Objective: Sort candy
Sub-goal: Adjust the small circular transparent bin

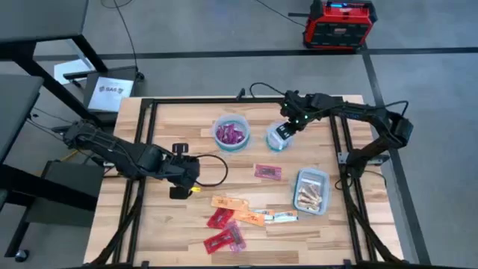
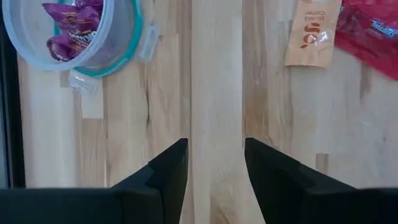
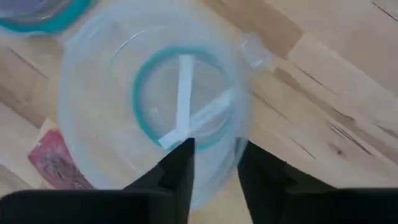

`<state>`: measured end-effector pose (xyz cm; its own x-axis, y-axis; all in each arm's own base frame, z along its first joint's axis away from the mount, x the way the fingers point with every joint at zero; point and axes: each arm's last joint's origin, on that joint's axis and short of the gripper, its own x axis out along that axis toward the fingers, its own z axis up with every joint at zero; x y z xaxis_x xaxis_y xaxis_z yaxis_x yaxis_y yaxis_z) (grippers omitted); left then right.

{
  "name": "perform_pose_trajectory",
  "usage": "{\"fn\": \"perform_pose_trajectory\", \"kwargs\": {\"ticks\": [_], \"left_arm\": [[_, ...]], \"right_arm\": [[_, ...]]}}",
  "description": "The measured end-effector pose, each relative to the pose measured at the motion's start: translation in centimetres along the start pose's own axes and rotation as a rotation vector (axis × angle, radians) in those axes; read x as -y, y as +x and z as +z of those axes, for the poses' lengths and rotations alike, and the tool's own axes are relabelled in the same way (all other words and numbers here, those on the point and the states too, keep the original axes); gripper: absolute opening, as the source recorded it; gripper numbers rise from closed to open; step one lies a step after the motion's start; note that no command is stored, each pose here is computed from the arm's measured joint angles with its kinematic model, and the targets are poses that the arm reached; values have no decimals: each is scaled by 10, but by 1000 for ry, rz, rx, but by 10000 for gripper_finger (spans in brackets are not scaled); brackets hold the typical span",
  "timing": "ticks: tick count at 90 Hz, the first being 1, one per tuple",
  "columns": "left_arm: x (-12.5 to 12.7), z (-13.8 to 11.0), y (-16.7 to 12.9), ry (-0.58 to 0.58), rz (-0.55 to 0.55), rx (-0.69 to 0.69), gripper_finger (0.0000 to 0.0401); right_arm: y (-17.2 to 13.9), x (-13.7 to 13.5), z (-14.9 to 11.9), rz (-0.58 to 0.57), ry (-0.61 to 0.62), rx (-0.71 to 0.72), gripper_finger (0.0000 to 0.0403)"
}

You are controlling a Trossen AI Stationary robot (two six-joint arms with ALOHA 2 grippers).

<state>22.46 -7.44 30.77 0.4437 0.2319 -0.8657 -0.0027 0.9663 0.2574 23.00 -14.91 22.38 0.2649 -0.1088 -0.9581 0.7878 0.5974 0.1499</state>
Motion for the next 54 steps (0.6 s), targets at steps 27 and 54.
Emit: {"fn": "perform_pose_trajectory", "kwargs": {"ticks": [27,54], "left_arm": [[0,0,0,-1,-4,3,143],[0,1,0,8,-5,5,143]], "right_arm": [[-17,-2,-5,-12,-124,-47,179],[-77,-48,-57,90,-332,15,181]]}}
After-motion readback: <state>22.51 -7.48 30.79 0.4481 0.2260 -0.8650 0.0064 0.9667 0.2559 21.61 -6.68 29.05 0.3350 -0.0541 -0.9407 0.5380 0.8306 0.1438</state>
